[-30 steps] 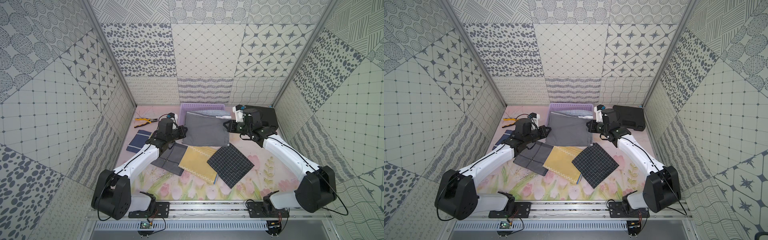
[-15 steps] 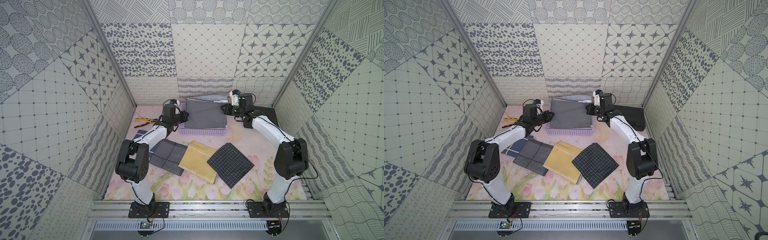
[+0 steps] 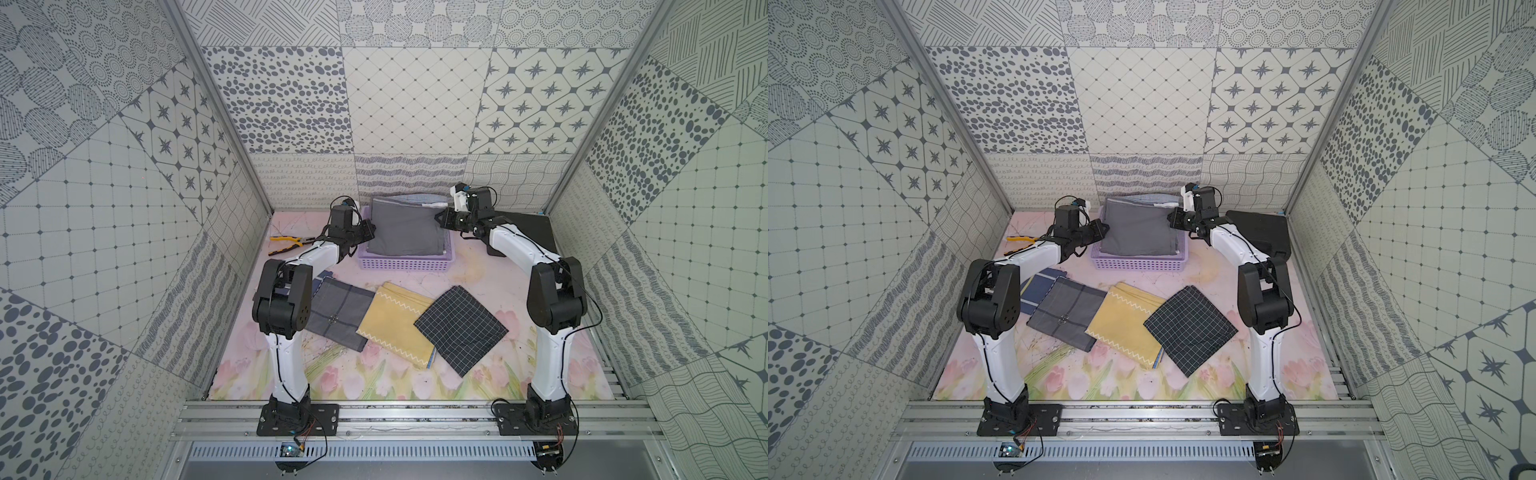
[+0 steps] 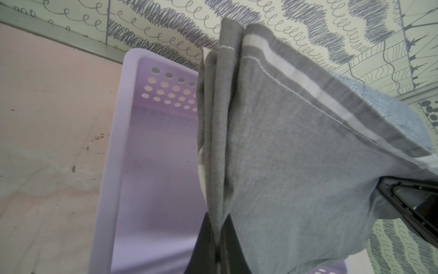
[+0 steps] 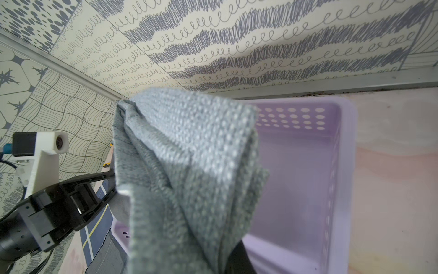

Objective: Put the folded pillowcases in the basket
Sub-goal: Place the pillowcase in the basket, then pick up the pillowcase from the center of the board.

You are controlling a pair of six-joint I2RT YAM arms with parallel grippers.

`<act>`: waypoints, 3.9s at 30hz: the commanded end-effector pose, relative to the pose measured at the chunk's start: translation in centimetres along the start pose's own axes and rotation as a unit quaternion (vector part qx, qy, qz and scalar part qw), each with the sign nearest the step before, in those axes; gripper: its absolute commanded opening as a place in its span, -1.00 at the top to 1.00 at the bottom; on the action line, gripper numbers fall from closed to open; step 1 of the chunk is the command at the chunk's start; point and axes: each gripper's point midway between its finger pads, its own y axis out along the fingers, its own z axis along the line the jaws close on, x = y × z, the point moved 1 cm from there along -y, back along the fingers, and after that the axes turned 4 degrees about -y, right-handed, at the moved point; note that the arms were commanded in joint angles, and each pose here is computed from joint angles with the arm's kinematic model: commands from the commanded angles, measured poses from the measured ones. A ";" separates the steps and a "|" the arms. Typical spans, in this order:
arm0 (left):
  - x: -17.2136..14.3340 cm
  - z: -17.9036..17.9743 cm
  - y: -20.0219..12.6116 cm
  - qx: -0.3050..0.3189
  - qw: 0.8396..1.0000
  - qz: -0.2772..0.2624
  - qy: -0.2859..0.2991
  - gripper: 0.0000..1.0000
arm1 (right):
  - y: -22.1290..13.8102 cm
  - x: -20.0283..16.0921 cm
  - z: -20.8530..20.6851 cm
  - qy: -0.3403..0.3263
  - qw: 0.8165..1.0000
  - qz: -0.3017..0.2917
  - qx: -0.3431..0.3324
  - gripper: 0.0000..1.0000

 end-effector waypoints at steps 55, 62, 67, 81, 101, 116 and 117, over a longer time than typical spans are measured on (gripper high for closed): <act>-22.9 -10.4 -19.0 -0.106 0.977 0.163 0.090 -0.97 | -20.0 -23.6 -2.2 0.138 0.974 0.112 -0.143 -0.49; -25.8 -12.9 -14.0 -0.111 0.962 0.218 0.119 -0.92 | -20.1 -24.5 -2.6 0.141 0.973 0.113 -0.144 -0.51; -26.8 -14.2 -10.4 -0.110 0.955 0.247 0.123 -0.84 | -20.7 -24.4 -2.5 0.140 0.975 0.098 -0.144 -0.53; -30.1 -13.2 -5.6 -0.084 0.936 0.320 0.124 -0.63 | -22.0 -24.0 -2.0 0.128 0.980 0.070 -0.134 -0.53; -32.5 -13.0 -5.7 -0.103 0.918 0.365 0.113 -0.06 | -22.2 -24.3 -2.1 0.127 0.979 0.074 -0.140 -0.53; -31.5 -13.8 -6.3 -0.105 0.924 0.350 0.117 0.34 | -22.6 -24.3 -2.3 0.125 0.979 0.073 -0.147 -0.53; -31.4 -13.8 -6.2 -0.105 0.924 0.349 0.117 0.37 | -22.6 -24.4 -2.3 0.124 0.979 0.073 -0.146 -0.53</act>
